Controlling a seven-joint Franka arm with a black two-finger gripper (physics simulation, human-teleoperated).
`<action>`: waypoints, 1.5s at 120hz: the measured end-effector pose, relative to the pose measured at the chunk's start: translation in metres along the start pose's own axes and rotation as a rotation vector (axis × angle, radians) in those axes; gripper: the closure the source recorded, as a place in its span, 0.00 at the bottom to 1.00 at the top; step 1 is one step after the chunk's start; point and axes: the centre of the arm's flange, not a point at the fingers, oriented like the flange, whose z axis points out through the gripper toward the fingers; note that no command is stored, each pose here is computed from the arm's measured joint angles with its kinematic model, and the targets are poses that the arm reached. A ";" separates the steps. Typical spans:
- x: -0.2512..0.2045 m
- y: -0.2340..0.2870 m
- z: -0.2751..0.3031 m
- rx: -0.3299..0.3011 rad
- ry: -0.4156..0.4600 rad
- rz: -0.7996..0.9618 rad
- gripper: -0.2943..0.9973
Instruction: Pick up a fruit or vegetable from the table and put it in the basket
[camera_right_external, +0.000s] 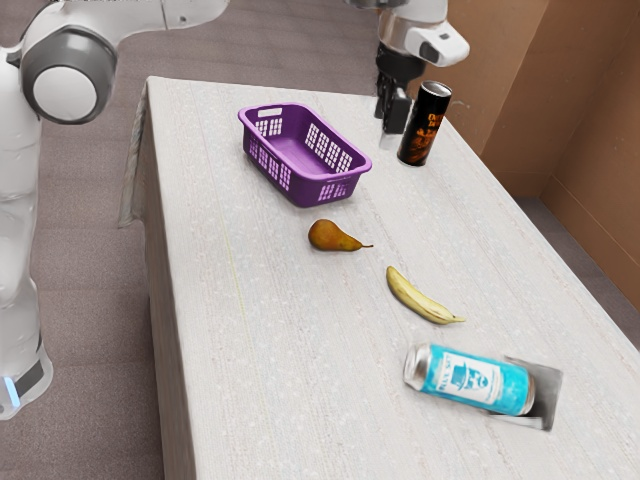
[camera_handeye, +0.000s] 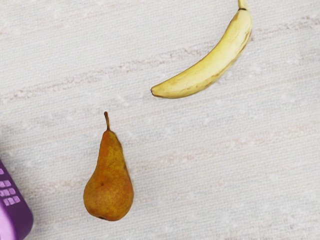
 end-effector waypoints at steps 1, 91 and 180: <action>0.002 0.002 0.002 -0.001 0.000 0.018 0.23; 0.086 0.018 0.231 -0.126 0.048 0.791 0.23; 0.094 0.006 0.263 -0.098 0.079 0.895 0.23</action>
